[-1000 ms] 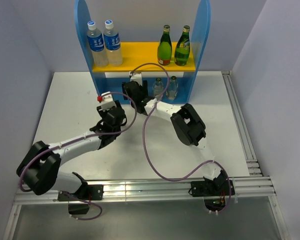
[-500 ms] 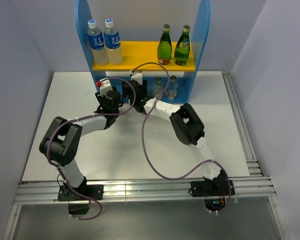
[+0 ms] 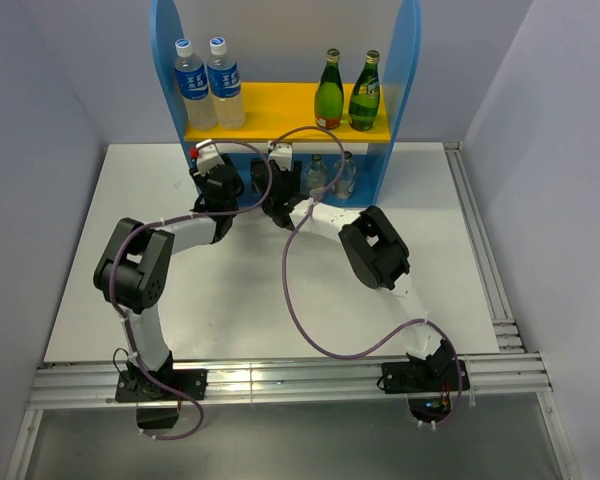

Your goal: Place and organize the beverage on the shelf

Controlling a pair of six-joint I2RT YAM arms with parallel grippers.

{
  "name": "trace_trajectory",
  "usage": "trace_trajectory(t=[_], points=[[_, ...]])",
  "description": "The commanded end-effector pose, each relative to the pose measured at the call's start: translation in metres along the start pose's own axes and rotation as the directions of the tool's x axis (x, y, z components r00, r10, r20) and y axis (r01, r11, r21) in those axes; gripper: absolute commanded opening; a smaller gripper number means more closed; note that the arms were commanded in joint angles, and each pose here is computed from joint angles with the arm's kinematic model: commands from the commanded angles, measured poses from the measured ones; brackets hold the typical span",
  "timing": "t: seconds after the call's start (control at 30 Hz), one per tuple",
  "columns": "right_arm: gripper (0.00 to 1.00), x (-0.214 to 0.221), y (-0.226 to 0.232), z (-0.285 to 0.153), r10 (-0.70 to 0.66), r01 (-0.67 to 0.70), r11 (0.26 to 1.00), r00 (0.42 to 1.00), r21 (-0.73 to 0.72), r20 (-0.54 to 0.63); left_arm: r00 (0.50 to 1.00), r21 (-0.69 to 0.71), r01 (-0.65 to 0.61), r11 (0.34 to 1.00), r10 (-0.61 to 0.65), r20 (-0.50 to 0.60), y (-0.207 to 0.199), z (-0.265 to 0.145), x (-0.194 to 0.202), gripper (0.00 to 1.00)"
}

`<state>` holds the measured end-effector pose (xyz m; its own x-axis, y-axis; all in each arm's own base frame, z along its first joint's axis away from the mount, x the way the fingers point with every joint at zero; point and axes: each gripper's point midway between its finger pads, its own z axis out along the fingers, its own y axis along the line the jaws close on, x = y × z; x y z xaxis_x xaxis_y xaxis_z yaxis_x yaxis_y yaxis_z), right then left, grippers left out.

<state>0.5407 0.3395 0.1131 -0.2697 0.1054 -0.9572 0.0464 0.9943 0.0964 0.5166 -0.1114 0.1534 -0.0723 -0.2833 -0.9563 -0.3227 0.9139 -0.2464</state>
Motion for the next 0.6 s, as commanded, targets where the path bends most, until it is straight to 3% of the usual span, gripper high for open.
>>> trace_trajectory(t=[0.0,0.1,0.13,0.17,0.2,0.23,0.3,0.33,0.4,0.43,0.57], points=[[0.00,-0.134,-0.026,0.008,0.317,-0.343,0.939,0.885,0.015,0.342,0.988,0.069,0.098,0.993,-0.106,0.114,-0.027,0.016,-0.040,0.00],[0.39,-0.136,-0.026,0.011,0.306,-0.335,0.942,0.887,0.025,0.346,0.990,0.060,0.091,0.994,-0.097,0.105,-0.029,0.025,-0.032,0.00],[0.70,-0.138,-0.025,0.010,0.309,-0.338,0.941,0.883,0.022,0.355,0.991,0.062,0.088,0.994,-0.093,0.099,-0.030,0.028,-0.029,0.00],[0.78,-0.138,-0.025,0.011,0.310,-0.340,0.940,0.881,0.023,0.357,0.991,0.057,0.084,0.995,-0.090,0.096,-0.030,0.032,-0.024,0.03],[0.83,-0.139,-0.024,0.012,0.312,-0.341,0.940,0.881,0.020,0.356,0.992,0.052,0.083,0.995,-0.088,0.095,-0.029,0.035,-0.023,0.06],[0.89,-0.139,-0.024,0.014,0.306,-0.337,0.941,0.883,0.025,0.357,0.993,0.052,0.076,0.996,-0.081,0.090,-0.030,0.037,-0.018,0.15],[0.95,-0.140,-0.022,0.015,0.306,-0.335,0.942,0.883,0.022,0.356,0.993,0.049,0.071,0.996,-0.075,0.091,-0.028,0.040,-0.015,0.20],[0.97,-0.140,-0.021,0.016,0.308,-0.336,0.942,0.883,0.019,0.355,0.993,0.048,0.065,0.997,-0.069,0.090,-0.029,0.043,-0.013,0.38],[1.00,-0.140,-0.019,0.017,0.305,-0.330,0.944,0.885,0.012,0.352,0.995,0.048,0.054,0.997,-0.058,0.081,-0.029,0.047,-0.009,0.59],[1.00,-0.140,-0.017,0.017,0.300,-0.323,0.946,0.887,0.009,0.350,0.996,0.042,0.049,0.998,-0.052,0.076,-0.029,0.049,-0.006,0.74],[1.00,-0.141,-0.015,0.015,0.299,-0.316,0.949,0.889,-0.008,0.347,0.997,0.041,0.039,0.998,-0.041,0.070,-0.030,0.051,-0.002,0.94]])
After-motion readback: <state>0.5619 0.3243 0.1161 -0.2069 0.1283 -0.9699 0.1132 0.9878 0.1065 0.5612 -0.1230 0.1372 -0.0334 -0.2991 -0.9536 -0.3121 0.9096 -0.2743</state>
